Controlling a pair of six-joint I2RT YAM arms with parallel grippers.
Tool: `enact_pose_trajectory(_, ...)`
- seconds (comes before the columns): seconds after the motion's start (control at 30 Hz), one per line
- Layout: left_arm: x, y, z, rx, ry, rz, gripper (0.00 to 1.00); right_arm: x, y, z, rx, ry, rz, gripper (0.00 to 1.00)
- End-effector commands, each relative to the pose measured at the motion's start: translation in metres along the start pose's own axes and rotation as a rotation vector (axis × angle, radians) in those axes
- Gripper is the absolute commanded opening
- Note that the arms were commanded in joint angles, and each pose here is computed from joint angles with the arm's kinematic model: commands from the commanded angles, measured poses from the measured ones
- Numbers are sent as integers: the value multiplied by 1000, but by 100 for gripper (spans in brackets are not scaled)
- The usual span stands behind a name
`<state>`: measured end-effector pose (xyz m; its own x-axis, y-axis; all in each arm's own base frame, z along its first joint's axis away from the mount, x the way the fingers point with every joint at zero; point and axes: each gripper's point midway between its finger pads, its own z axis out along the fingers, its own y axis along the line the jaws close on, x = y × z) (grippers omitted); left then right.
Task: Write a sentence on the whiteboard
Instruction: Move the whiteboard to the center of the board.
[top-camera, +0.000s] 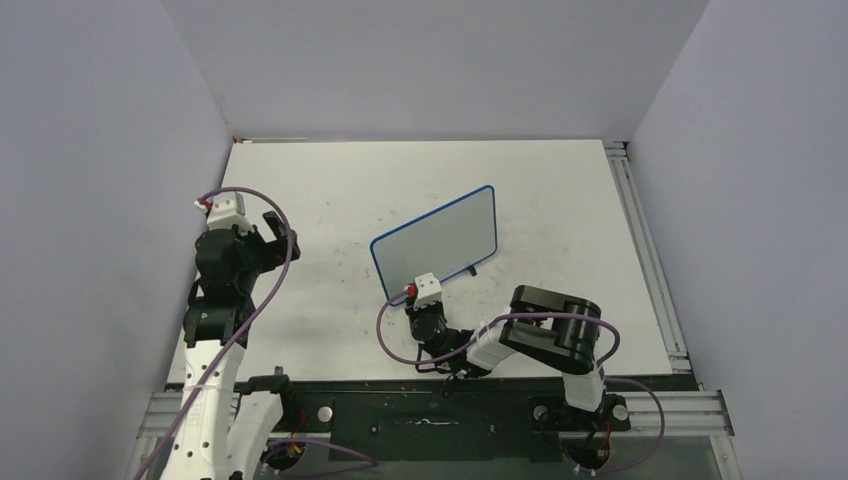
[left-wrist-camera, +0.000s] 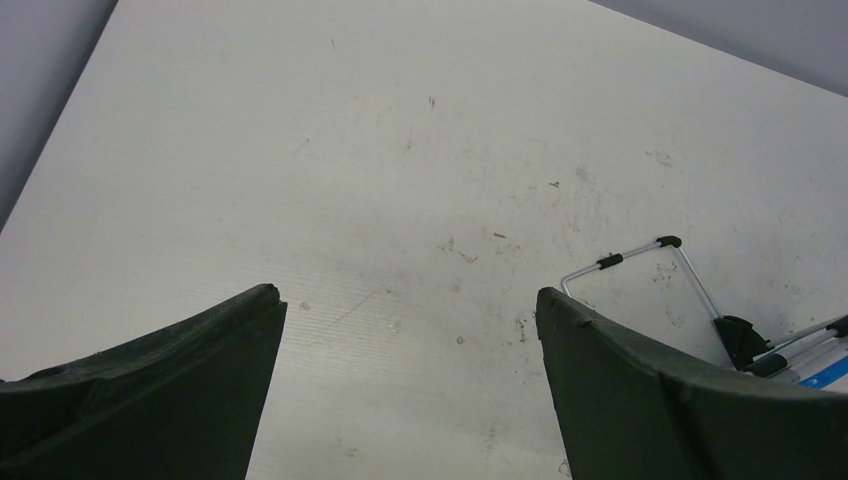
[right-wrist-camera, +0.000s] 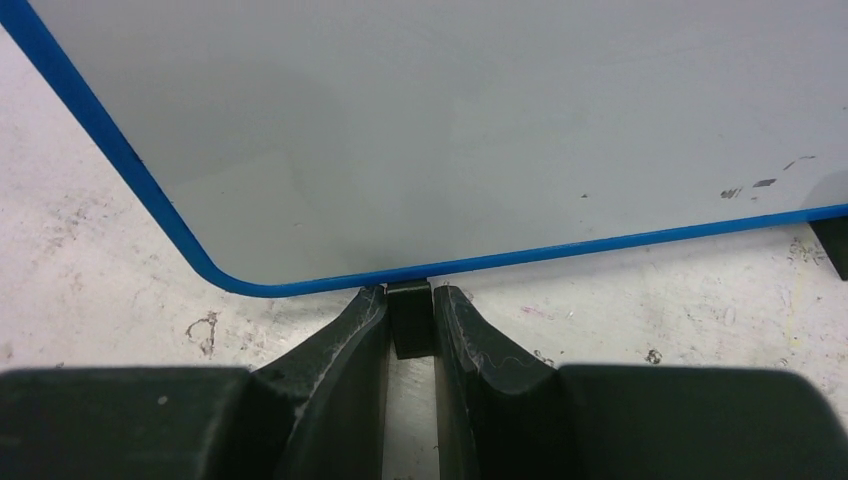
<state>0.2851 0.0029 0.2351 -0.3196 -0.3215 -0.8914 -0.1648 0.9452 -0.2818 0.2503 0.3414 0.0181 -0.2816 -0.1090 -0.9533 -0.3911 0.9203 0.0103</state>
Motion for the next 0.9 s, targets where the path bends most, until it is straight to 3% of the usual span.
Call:
enact_pose_trajectory(0.0,-8,-7,-2,26,-28,-1,96,-3,-14,1,132,-22,106,5)
enact_pose_trajectory(0.23,-7,-8,-3,30,-27,2,96,-2,-4,3,128,-8,136,9)
enact_pose_trajectory(0.4,-7,-9,-3,32,-26,3,96,-1,-3,2,130,0,148,36)
enact_pose_trajectory(0.57,-6,-9,-3,36,-23,4,96,-18,6,-19,32,-59,175,56)
enact_pose_trajectory(0.7,-6,-9,-2,38,-25,9,96,-35,10,-42,-19,-89,171,65)
enact_pose_trajectory(0.87,-2,-30,-5,166,-16,57,100,-54,4,-70,-41,-82,166,68)
